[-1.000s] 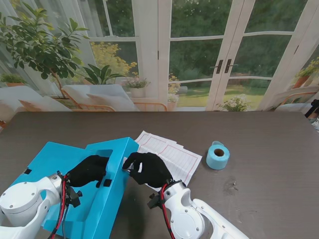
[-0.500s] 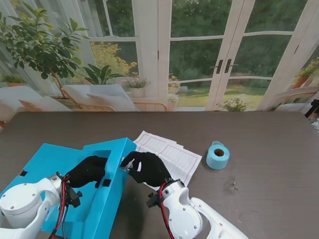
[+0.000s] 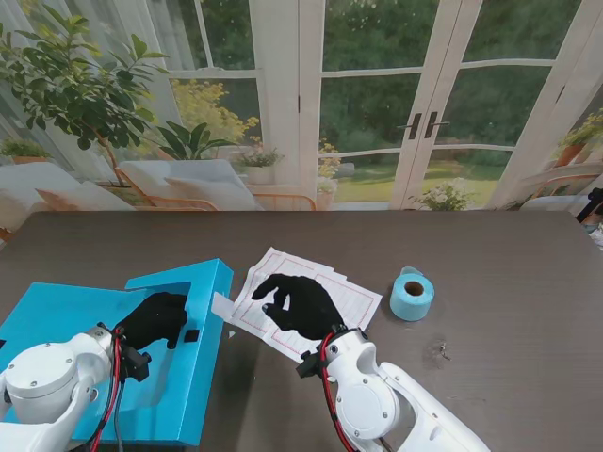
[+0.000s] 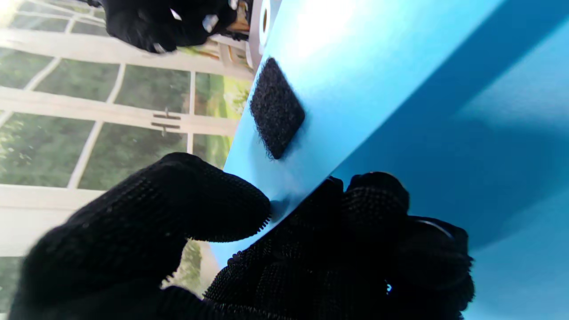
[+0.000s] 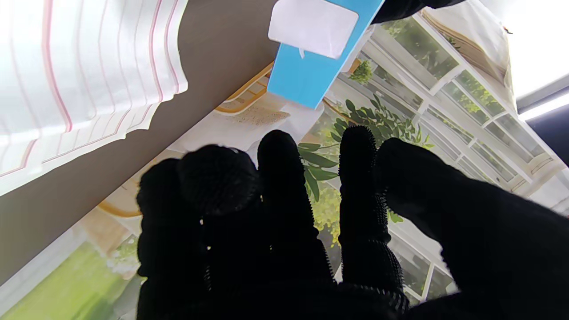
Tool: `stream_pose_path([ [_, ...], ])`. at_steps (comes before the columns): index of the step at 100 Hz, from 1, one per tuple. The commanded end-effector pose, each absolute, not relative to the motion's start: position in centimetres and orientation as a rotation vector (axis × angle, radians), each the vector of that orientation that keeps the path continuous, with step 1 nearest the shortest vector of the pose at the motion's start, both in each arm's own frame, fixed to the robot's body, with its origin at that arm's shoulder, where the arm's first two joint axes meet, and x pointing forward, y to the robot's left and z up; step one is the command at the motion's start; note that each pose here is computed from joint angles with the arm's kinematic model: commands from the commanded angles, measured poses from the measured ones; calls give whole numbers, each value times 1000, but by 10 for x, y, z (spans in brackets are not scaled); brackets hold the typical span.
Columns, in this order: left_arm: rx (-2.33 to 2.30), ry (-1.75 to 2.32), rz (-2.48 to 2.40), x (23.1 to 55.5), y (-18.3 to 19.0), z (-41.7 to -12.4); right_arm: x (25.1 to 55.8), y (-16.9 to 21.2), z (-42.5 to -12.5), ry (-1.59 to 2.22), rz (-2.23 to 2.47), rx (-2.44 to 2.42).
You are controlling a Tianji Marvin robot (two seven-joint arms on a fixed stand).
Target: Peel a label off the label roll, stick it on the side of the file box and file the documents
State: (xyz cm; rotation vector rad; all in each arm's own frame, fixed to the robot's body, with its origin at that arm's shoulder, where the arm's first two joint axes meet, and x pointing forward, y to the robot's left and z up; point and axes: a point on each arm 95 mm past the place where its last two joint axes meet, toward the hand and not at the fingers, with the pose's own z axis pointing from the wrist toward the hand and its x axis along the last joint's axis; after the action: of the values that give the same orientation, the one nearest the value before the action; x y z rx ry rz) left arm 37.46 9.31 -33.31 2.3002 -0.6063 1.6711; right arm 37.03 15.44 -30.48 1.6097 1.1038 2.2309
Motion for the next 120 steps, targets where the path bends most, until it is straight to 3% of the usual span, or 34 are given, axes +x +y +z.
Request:
stream_pose_path([
  [1, 2313, -591, 1657, 379, 95, -336, 369, 150, -308, 1122, 2213, 1623],
  [71, 2557, -603, 1533, 420, 97, -367, 378, 129, -314, 1101, 2171, 1682],
  [120, 2642, -704, 1469, 419, 96, -356, 378, 126, -315, 1079, 2169, 1700],
])
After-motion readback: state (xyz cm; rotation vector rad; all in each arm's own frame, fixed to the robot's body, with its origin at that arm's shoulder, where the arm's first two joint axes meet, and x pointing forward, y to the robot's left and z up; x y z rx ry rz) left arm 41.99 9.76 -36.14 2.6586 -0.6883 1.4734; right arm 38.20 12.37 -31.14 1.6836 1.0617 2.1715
